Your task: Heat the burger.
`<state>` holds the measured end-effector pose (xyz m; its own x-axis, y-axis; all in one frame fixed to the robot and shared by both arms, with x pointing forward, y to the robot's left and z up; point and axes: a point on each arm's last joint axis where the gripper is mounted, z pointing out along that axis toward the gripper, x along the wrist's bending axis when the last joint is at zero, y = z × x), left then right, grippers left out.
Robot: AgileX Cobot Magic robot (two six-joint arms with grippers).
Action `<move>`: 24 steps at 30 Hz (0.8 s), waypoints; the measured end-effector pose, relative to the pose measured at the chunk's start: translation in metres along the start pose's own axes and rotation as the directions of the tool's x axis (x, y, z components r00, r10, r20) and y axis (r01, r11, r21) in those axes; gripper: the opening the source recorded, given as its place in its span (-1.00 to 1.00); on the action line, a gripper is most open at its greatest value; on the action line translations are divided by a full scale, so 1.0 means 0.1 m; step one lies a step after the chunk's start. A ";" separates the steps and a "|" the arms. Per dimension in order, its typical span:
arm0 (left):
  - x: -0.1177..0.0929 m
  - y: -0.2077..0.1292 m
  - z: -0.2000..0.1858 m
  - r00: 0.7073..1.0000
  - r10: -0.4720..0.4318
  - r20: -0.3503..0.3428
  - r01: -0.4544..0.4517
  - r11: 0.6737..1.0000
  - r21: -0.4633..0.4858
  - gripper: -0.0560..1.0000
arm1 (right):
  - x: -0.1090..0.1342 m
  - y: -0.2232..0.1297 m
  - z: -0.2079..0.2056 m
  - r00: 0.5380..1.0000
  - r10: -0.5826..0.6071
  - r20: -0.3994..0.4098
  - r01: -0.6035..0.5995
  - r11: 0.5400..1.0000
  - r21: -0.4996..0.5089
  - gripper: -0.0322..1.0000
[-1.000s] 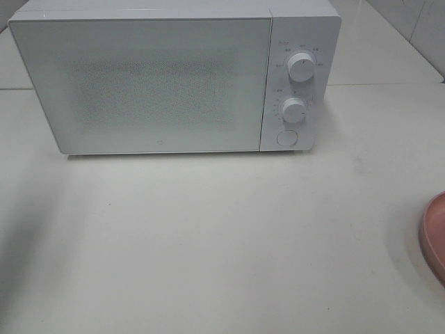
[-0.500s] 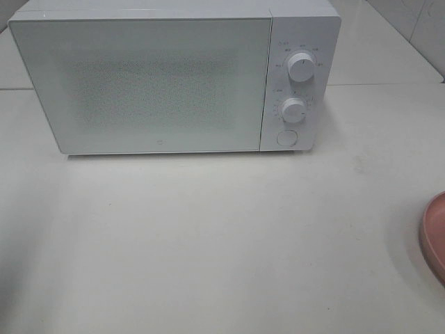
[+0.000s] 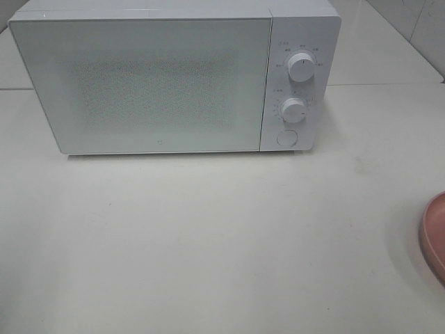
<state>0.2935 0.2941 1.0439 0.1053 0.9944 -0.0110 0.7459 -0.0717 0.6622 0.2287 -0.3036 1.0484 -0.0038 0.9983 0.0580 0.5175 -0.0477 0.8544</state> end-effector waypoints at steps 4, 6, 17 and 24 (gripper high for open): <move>-0.02 -0.08 -0.14 1.000 0.010 -0.011 -0.011 0.994 -0.107 0.98 | 0.00 0.00 0.00 1.000 0.000 0.000 0.000 1.000 0.000 0.52; -0.04 -0.12 -0.19 1.000 0.011 -0.009 -0.013 0.988 -0.154 0.98 | 0.00 0.00 0.00 1.000 0.000 0.000 0.000 1.000 0.000 0.52; -0.11 -0.31 -0.42 1.000 0.022 -0.005 -0.022 0.936 -0.352 0.98 | 0.00 0.00 0.00 1.000 0.000 0.000 0.000 1.000 0.000 0.52; -0.12 -0.37 -0.47 1.000 0.027 -0.011 -0.029 0.917 -0.397 0.98 | 0.00 0.00 0.00 1.000 0.000 0.000 0.000 1.000 0.000 0.52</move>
<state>0.2340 0.2884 1.0546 0.1181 0.9929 0.0152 0.4198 -0.0638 0.9054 0.2287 -0.3036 1.0484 -0.0038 0.9983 0.0580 0.5175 -0.0477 0.8544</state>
